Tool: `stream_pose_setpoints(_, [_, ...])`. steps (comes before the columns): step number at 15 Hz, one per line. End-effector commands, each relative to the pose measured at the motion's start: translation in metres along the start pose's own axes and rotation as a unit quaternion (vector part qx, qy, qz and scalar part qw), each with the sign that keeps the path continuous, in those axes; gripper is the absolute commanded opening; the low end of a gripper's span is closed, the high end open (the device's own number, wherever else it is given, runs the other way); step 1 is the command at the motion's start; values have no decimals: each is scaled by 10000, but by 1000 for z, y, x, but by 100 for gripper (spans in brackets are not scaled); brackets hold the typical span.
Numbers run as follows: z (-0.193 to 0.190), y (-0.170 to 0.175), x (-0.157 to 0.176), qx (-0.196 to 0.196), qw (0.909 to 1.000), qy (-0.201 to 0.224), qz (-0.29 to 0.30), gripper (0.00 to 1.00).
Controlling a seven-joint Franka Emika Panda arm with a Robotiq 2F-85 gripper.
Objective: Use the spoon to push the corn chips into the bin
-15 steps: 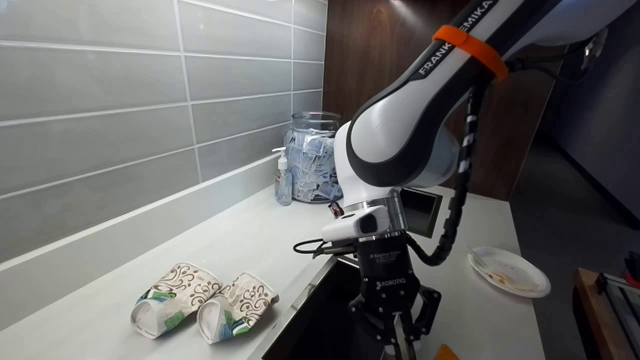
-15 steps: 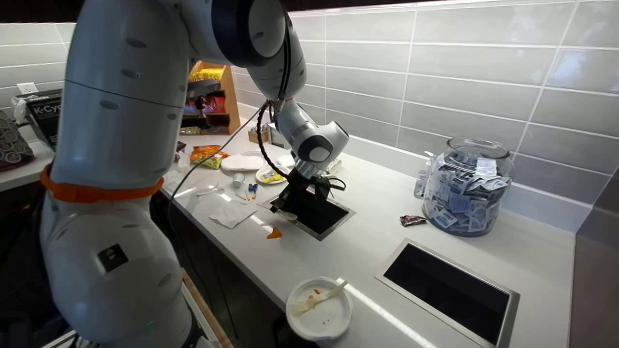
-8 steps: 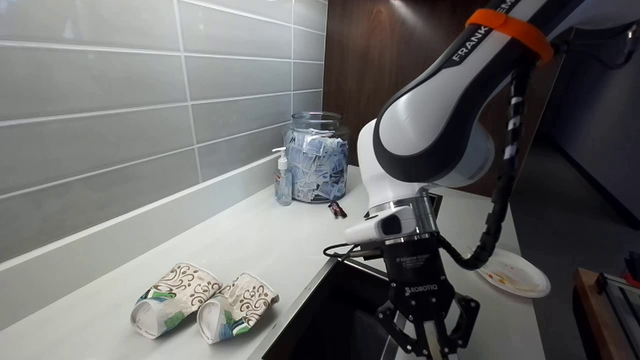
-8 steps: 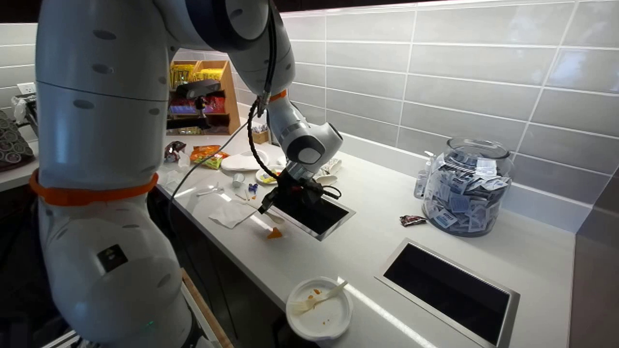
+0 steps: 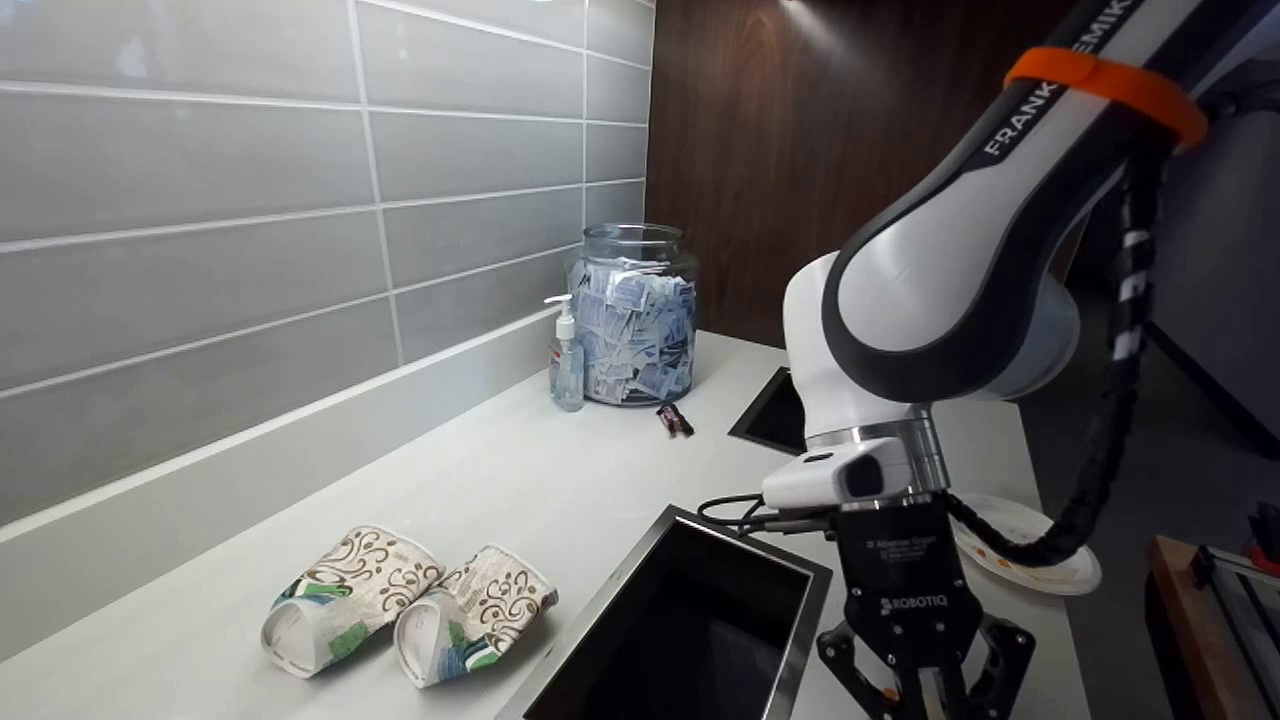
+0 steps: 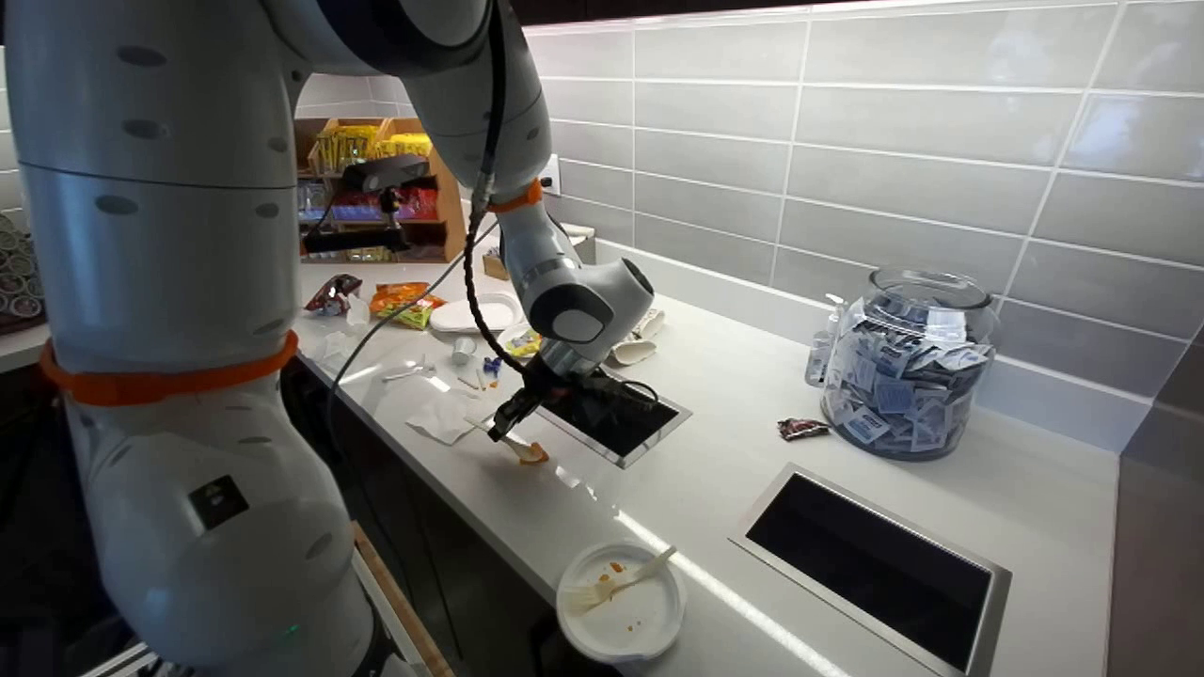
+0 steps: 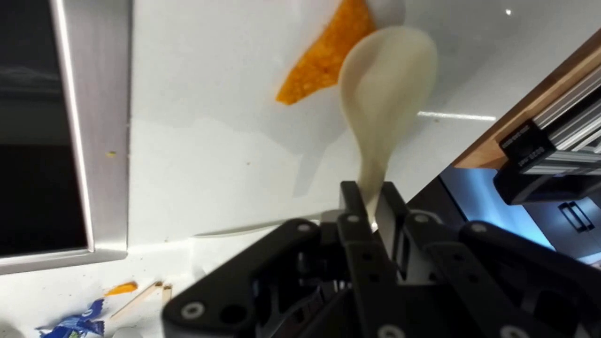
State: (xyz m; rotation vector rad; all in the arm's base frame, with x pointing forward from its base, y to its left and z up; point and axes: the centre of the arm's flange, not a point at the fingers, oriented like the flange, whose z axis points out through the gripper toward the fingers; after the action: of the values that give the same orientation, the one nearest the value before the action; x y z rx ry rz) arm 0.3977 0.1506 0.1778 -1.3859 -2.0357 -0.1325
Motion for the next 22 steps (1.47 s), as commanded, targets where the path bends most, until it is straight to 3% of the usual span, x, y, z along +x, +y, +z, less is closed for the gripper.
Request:
stream_pose_setpoints(1, [12, -21, -6, -283, 9993, 99, -234, 3])
stream_pose_setpoints(11, [14, -19, -2, -292, 9985, 64, -457, 3])
stream_pose_setpoints(22, [8, -35, 31, -702, 9945, -622, -468, 3])
